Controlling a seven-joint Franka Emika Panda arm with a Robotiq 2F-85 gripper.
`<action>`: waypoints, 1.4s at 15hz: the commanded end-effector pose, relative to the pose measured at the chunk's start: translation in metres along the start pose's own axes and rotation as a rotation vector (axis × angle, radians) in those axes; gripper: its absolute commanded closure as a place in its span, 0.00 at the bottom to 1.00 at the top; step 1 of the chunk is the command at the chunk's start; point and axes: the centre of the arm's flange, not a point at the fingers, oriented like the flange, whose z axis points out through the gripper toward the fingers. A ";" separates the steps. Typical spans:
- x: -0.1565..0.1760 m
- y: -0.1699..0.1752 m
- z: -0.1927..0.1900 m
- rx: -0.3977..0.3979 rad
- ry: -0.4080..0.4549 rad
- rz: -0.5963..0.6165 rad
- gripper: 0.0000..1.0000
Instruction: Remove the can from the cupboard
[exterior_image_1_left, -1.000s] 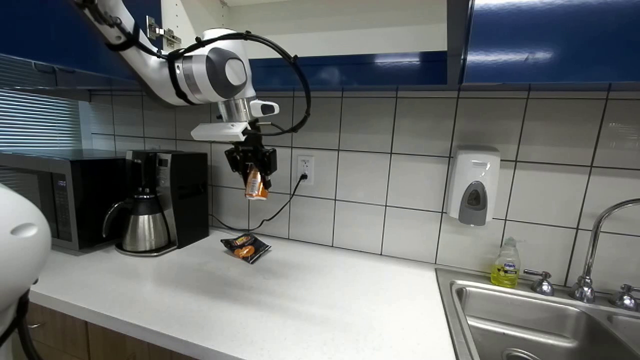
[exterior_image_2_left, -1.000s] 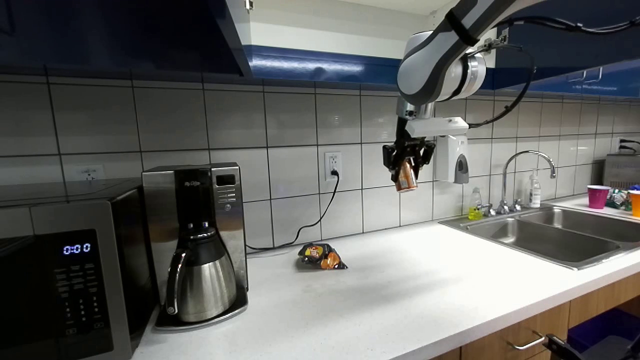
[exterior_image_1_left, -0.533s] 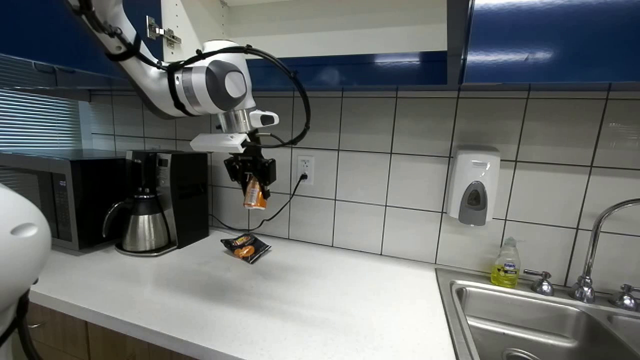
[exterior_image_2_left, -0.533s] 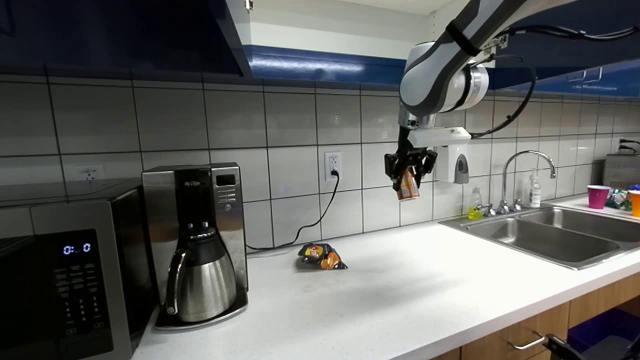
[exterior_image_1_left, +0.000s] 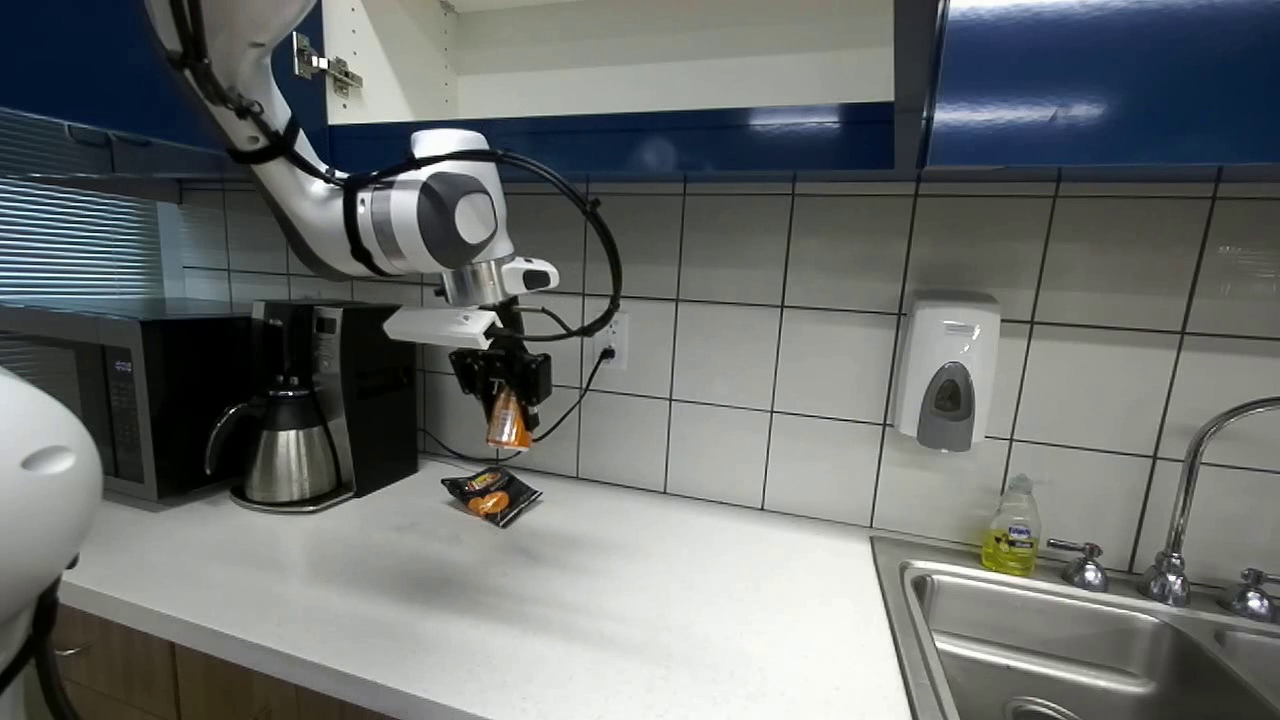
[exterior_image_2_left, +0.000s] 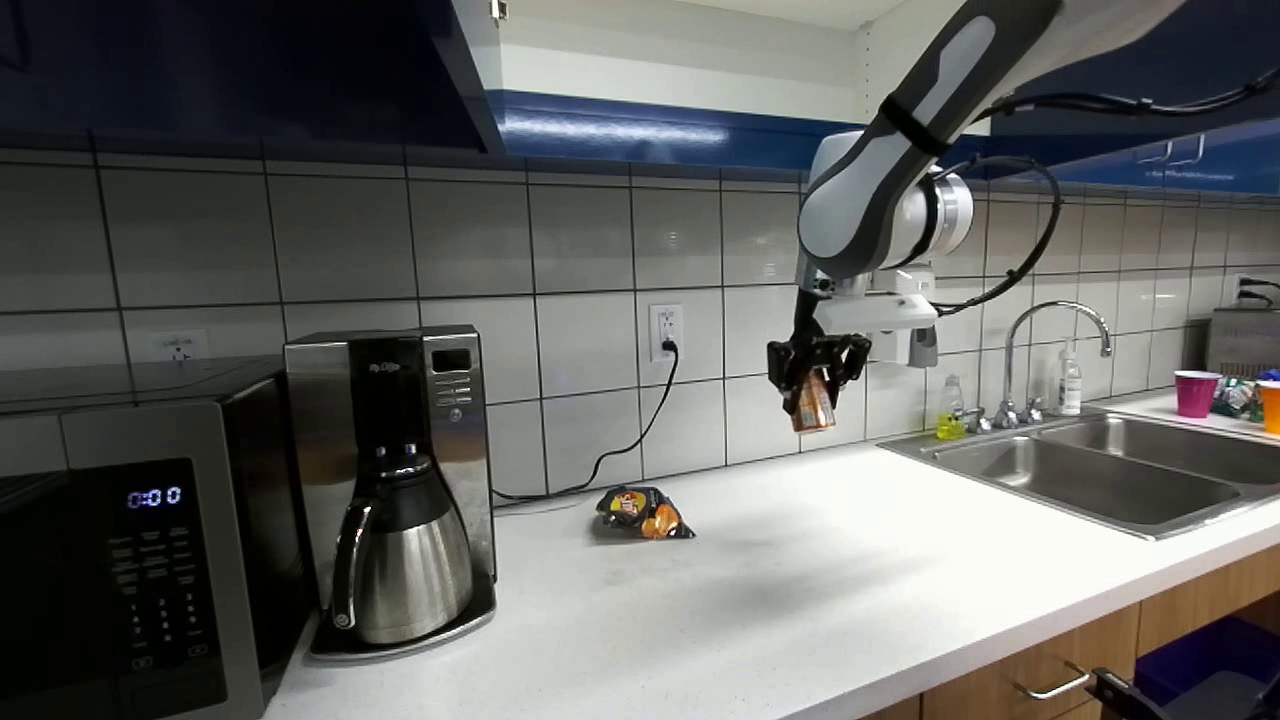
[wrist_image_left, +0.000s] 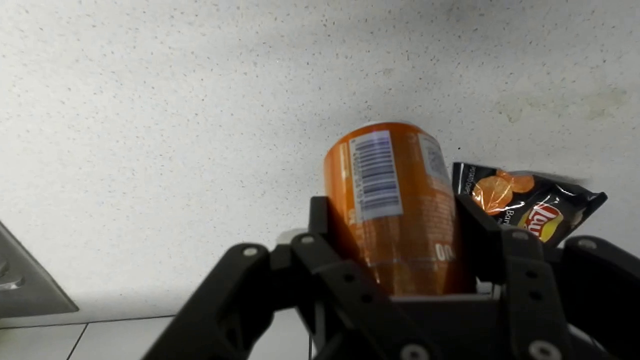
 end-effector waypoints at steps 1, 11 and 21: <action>0.008 -0.004 0.020 0.005 0.012 -0.013 0.62; 0.010 -0.021 0.095 0.019 0.064 -0.054 0.62; 0.008 -0.025 0.171 0.044 0.055 -0.035 0.62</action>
